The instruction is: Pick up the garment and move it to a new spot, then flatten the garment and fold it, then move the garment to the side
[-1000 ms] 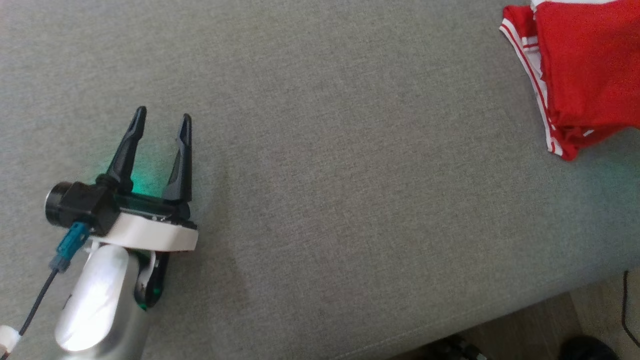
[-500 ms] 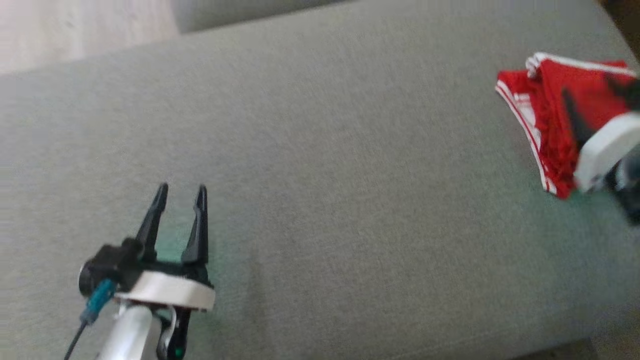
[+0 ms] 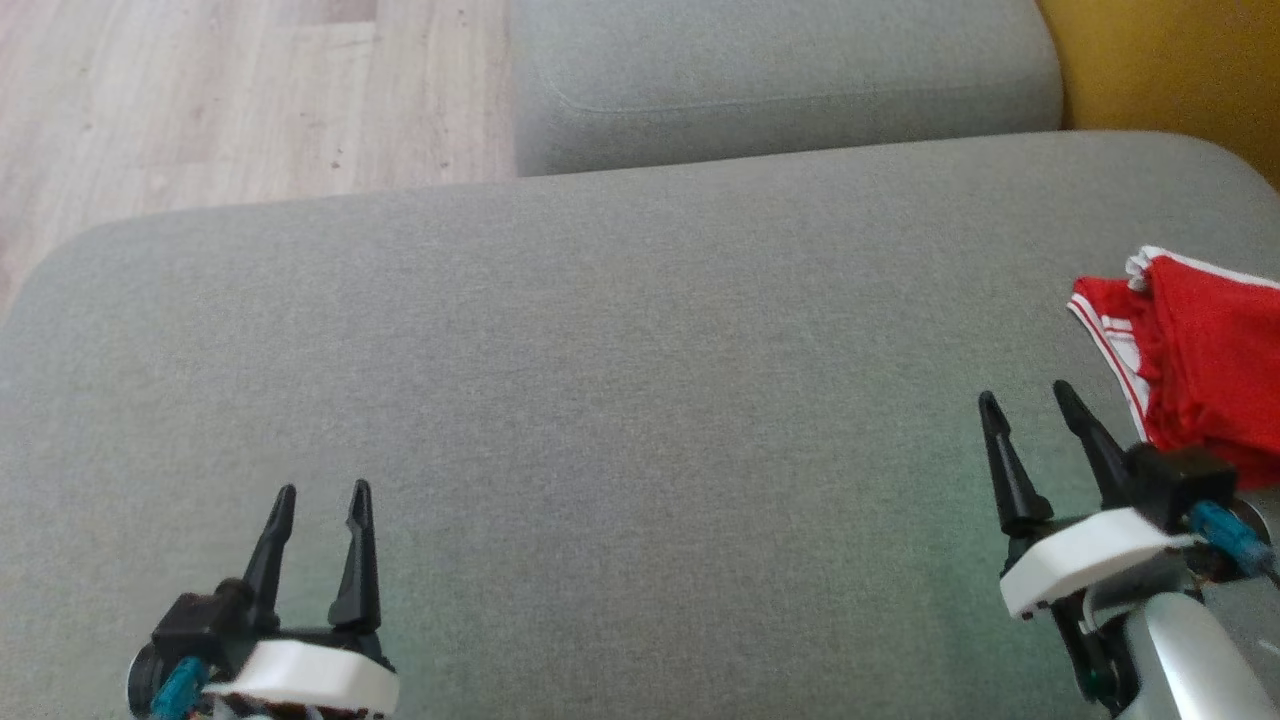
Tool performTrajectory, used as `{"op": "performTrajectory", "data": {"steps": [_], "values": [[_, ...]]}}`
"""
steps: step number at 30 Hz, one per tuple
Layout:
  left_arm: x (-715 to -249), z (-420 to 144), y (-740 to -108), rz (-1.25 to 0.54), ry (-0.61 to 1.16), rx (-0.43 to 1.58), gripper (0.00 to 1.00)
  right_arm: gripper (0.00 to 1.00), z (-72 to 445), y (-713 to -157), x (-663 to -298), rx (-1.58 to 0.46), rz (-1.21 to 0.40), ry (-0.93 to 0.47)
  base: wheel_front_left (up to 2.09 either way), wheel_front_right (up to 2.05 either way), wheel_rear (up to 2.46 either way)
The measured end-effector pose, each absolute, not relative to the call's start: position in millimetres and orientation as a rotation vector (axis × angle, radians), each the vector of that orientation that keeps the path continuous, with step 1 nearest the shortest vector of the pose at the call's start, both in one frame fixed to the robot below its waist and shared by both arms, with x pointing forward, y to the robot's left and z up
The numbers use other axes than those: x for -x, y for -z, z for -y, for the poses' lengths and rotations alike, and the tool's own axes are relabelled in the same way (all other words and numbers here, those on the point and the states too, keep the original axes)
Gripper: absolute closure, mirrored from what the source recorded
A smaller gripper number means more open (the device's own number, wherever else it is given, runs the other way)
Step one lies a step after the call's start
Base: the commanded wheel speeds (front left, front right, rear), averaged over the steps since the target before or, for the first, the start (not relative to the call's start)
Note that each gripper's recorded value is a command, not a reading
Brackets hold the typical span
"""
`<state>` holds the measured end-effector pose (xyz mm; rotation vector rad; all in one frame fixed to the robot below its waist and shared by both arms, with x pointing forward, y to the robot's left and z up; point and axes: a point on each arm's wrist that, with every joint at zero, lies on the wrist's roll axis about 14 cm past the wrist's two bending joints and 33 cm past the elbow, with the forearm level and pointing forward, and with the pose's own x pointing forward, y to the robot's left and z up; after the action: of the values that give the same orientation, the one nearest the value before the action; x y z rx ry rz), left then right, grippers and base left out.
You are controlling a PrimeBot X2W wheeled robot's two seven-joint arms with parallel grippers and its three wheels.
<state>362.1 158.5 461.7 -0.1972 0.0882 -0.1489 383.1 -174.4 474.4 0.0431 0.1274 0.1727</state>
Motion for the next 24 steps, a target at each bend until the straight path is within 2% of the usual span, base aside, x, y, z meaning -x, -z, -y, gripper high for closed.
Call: {"op": "performTrajectory", "data": {"steps": [6,24], "values": [[-357,-171,-461,-0.087,0.114,0.191,0.0,0.0,171,-486,-379,-0.049,-0.078,-0.147,0.0,0.0,0.0],[-359,-169,-457,-0.098,0.122,0.201,0.0,0.0,170,-487,-372,-0.053,-0.096,-0.131,0.0,0.0,0.0]]}}
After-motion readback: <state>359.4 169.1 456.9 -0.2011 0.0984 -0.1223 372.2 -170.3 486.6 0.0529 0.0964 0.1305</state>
